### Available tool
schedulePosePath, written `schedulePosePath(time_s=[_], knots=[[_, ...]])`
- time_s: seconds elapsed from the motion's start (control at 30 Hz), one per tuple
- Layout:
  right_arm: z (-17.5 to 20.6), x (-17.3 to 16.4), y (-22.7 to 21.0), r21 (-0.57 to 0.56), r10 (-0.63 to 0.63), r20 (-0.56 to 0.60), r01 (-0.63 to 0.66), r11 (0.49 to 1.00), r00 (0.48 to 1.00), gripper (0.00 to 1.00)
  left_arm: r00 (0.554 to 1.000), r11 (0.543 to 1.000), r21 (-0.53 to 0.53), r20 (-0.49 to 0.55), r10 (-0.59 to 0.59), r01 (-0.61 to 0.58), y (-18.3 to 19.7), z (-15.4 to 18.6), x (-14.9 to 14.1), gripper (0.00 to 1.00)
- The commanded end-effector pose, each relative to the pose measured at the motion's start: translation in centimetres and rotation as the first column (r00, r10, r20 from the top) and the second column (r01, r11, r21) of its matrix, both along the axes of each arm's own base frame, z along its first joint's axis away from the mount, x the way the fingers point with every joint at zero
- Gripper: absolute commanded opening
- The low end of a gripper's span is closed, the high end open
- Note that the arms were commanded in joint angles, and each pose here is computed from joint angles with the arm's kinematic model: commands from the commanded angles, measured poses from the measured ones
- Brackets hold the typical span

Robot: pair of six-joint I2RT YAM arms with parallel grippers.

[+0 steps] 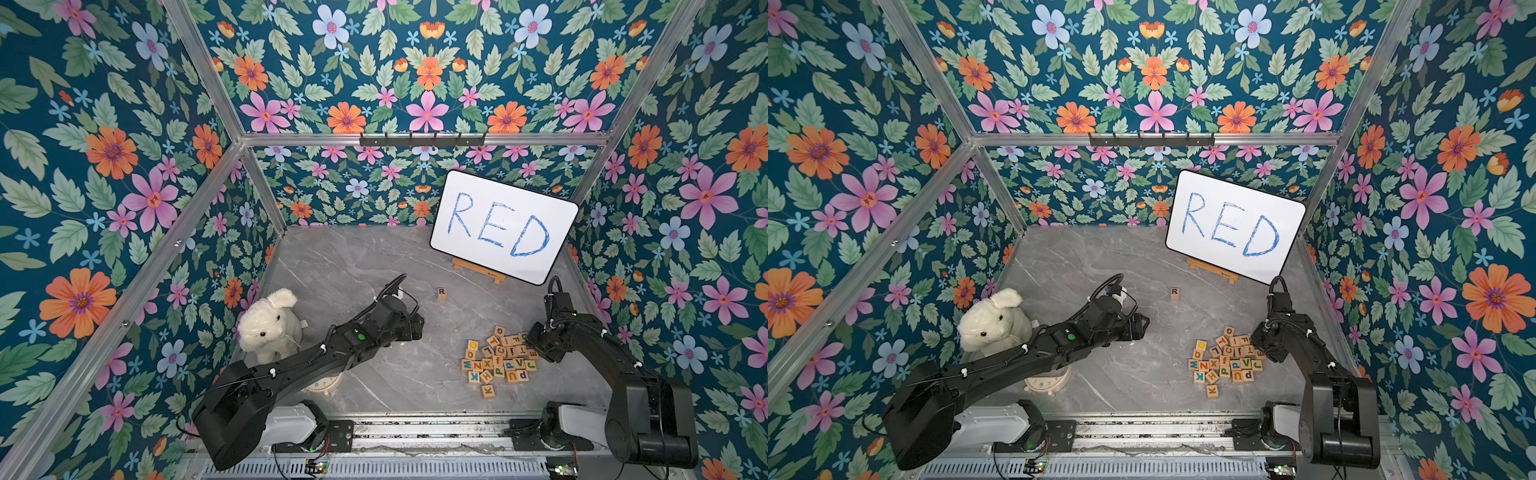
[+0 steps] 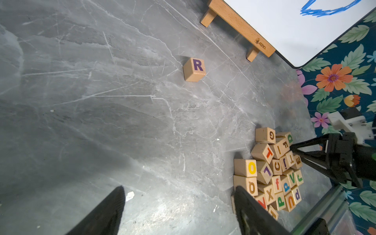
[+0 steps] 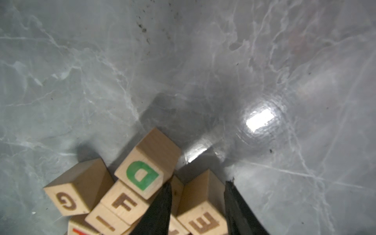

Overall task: Assemble the uppercase word "red" with letter blocks
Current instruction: Pick up the letter block from the center of the board.

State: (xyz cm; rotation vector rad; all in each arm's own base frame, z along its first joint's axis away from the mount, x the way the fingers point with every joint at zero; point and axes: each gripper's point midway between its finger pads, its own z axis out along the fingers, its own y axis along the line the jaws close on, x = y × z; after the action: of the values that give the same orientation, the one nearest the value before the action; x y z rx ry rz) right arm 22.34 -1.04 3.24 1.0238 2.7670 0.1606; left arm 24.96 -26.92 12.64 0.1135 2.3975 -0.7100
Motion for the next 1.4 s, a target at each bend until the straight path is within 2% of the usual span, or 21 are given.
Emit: schedulePosePath(time_s=[0.0,0.43,0.7,0.93,1.1,1.23,1.37], knots=[[-0.2,-0.6,0.2,-0.007,0.021,-0.035,-0.022,1.000,0.999,0.45,1.000,1.000,0.012,0.003,0.002,-0.002,0.0,-0.1,0.1,0.86],[-0.9,-1.6,1.2,0.007,0.020,-0.085,-0.020,1.000,0.996,0.46,1.000,1.000,0.023,0.008,-0.006,0.006,-0.2,0.1,0.3,0.86],[-1.1,-1.8,1.0,-0.004,0.010,-0.109,-0.010,1.000,0.994,0.39,1.000,1.000,0.020,0.009,-0.007,0.007,-0.1,0.1,0.2,0.86],[-0.9,-2.5,0.3,-0.038,-0.060,-0.139,0.055,0.998,0.988,0.31,1.000,1.000,0.016,0.010,-0.015,0.015,-0.4,0.2,0.3,0.86],[0.0,-3.6,-0.3,-0.074,-0.156,-0.176,0.145,0.987,0.972,0.31,1.000,1.000,0.015,0.008,-0.027,0.027,-0.7,0.1,0.3,0.86],[1.7,-3.2,-0.1,-0.052,-0.178,-0.125,0.172,0.984,0.976,0.24,0.999,0.999,-0.010,0.019,-0.047,0.047,-1.3,0.3,0.4,0.86],[4.2,-2.2,0.3,-0.010,-0.172,-0.028,0.171,0.985,0.985,0.22,0.998,0.999,-0.010,0.034,-0.052,0.053,-1.5,0.6,0.6,0.87]])
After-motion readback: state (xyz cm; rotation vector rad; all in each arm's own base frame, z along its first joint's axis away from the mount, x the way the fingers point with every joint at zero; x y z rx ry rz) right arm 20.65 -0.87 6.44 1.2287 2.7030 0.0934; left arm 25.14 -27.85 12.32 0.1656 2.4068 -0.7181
